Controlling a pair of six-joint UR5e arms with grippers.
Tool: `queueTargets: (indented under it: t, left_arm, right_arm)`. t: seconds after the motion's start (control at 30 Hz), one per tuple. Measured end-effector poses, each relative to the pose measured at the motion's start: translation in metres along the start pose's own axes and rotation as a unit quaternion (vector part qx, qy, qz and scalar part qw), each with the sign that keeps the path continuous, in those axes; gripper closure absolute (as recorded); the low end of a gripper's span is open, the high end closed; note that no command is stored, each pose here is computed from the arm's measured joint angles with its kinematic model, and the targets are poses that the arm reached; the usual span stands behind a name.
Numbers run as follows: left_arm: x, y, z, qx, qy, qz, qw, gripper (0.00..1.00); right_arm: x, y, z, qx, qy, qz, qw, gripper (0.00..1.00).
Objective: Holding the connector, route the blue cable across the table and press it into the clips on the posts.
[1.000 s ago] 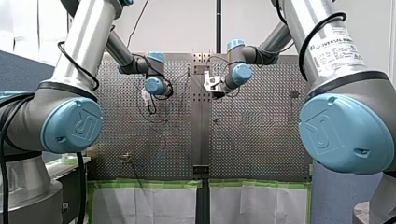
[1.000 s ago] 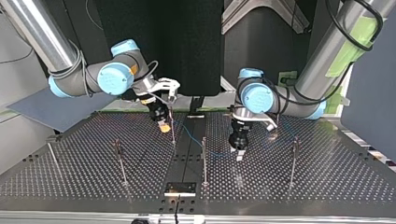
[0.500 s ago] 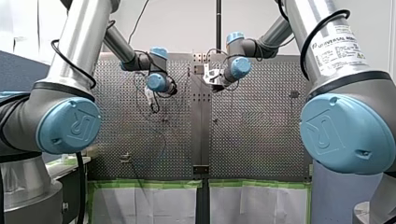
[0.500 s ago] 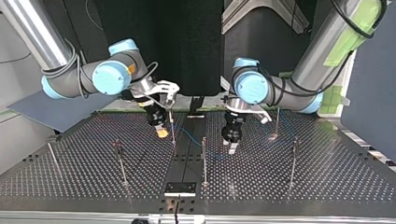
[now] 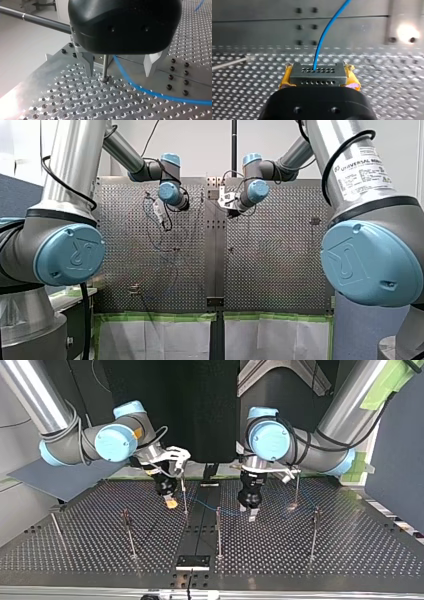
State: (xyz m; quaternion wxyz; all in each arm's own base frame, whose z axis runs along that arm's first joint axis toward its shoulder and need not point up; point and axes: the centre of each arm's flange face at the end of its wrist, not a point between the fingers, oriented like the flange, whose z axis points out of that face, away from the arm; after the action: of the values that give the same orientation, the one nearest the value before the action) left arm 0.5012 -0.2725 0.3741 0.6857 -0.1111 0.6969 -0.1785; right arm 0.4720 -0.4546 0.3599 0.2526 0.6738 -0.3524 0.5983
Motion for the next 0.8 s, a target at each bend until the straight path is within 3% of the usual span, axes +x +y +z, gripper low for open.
queueTargets:
  t: [0.17, 0.33, 0.53, 0.8]
  left_arm:
    - [-0.003, -0.005, -0.011, -0.004, 0.013, -0.010, 0.9999, 0.00]
    - [-0.002, -0.009, -0.022, -0.003, 0.030, -0.009, 0.9995, 0.00]
    - [-0.006, -0.020, -0.033, 0.026, 0.037, -0.008, 0.9989, 0.00]
    - [-0.034, -0.042, -0.048, 0.076, 0.013, -0.005, 0.9970, 0.00]
  right_arm:
    - [0.018, -0.001, -0.009, -0.001, 0.014, 0.0002, 0.9999, 1.00]
    - [0.028, -0.001, -0.012, -0.008, 0.016, -0.0006, 0.9999, 1.00]
    - [0.031, 0.003, -0.016, -0.021, 0.006, 0.0017, 0.9998, 1.00]
    - [0.037, 0.006, -0.018, -0.028, 0.008, 0.0040, 0.9996, 1.00]
